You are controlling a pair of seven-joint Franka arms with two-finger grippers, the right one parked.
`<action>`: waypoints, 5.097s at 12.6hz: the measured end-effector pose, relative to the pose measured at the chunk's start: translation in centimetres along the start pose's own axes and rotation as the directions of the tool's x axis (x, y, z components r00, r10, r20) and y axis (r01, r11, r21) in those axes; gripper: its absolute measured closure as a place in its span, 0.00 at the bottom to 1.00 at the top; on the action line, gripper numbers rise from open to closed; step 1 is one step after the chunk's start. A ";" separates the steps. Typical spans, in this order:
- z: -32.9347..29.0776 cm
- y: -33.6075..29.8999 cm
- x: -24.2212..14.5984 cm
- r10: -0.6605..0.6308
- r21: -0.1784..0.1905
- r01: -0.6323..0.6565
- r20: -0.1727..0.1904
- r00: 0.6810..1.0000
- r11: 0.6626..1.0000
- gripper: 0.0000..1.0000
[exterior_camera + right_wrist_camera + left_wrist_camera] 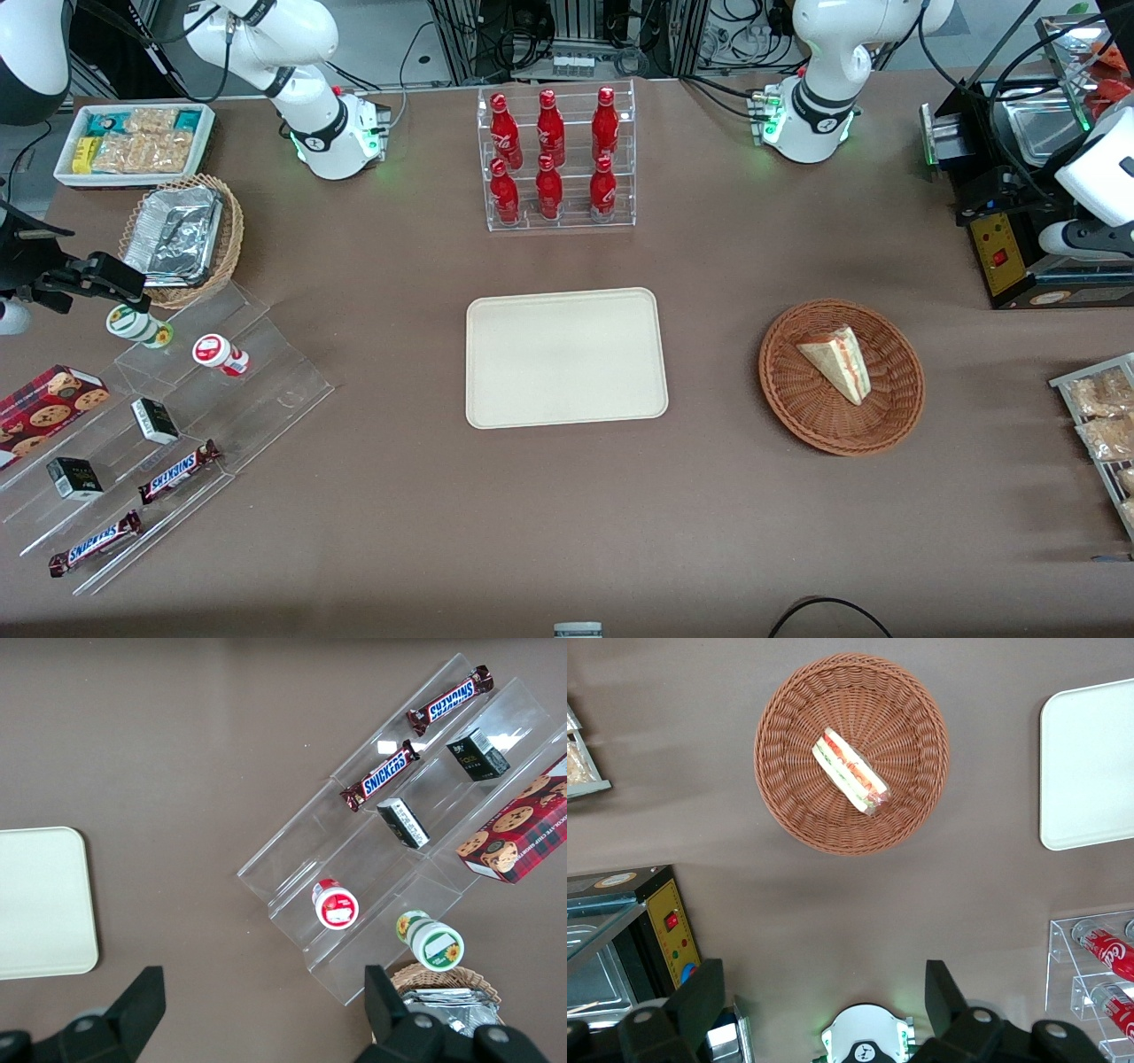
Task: Place sandwich from basket to tray
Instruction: 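Move the open left gripper down over the wrapped sandwich in the basket, then close the left gripper on the sandwich's upright edge and lift it, then carry the sandwich with the left gripper over the cream tray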
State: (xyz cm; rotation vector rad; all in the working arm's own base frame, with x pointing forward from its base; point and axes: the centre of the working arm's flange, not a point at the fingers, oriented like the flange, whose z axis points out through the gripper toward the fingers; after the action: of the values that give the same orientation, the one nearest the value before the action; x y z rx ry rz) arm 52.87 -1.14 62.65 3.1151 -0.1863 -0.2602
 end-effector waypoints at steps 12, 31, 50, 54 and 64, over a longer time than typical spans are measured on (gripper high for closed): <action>12.6 0.9 4.4 0.012 0.004 -0.012 -0.018 1.000 1.000 0.00; 28.3 4.2 6.6 -0.675 -0.106 0.667 -0.117 0.728 0.738 0.00; 36.7 3.8 7.1 -0.649 -0.046 0.647 -0.088 0.756 0.761 0.65; 33.2 5.4 7.5 -0.510 0.030 0.515 -0.103 0.854 0.857 0.75; 28.2 27.0 9.6 -0.146 -0.030 0.145 -0.022 0.989 0.989 0.85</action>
State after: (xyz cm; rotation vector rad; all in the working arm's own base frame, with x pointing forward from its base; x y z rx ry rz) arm 54.43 -29.10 33.82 3.1058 0.0454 -0.2239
